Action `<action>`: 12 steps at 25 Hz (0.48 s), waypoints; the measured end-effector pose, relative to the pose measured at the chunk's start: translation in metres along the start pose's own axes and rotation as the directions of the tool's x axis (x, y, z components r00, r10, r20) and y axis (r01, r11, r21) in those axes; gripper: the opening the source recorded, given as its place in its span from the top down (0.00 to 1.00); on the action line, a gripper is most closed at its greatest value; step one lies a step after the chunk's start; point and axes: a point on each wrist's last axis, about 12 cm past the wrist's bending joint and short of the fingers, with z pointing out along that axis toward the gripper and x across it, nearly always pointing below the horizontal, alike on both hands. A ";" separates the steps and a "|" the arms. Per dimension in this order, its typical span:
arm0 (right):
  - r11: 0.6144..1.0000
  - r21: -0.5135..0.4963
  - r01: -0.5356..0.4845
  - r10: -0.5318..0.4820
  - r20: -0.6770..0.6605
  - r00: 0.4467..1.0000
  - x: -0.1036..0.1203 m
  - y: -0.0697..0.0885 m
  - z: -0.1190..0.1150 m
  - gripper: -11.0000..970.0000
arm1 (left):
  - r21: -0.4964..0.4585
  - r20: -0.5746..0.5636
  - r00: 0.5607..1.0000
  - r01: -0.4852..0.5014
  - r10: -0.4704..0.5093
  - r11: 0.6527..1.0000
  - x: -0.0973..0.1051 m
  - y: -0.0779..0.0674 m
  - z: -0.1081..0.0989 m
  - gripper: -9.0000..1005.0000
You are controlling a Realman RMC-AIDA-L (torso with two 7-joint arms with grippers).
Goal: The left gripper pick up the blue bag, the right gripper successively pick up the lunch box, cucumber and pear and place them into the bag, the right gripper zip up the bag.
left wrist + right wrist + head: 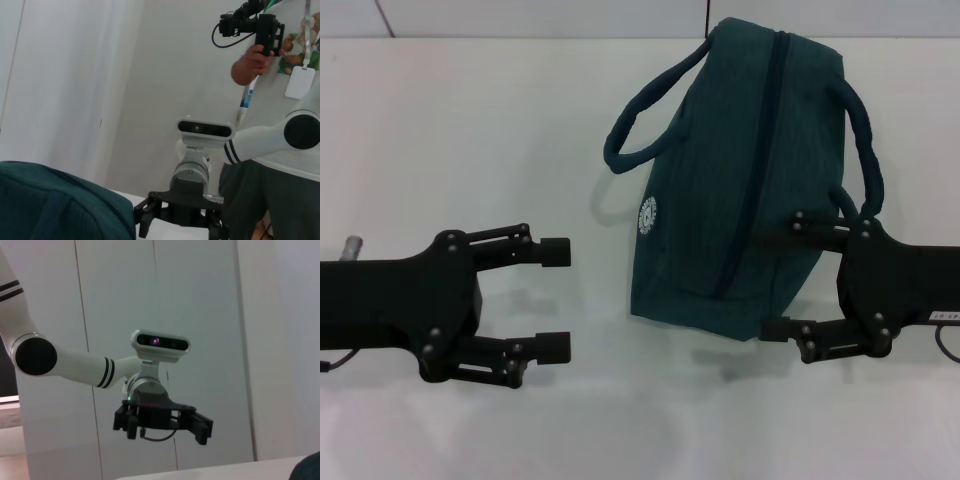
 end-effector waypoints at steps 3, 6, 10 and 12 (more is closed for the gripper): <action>1.000 0.005 0.000 0.000 -0.002 1.000 0.000 -0.001 0.000 0.11 | 0.003 -0.004 1.000 0.004 -0.004 1.000 0.001 0.000 0.001 0.11; 1.000 0.007 0.002 -0.002 -0.004 1.000 0.000 -0.001 0.000 0.11 | 0.003 -0.005 1.000 0.006 -0.006 1.000 0.001 0.000 0.001 0.11; 1.000 0.004 0.001 -0.001 -0.002 1.000 0.000 -0.001 0.000 0.11 | 0.004 -0.005 1.000 0.010 -0.010 1.000 0.001 0.000 0.001 0.11; 1.000 -0.001 0.000 0.000 0.001 1.000 -0.001 -0.001 0.001 0.11 | 0.005 -0.005 1.000 0.014 -0.014 1.000 0.000 0.000 0.001 0.11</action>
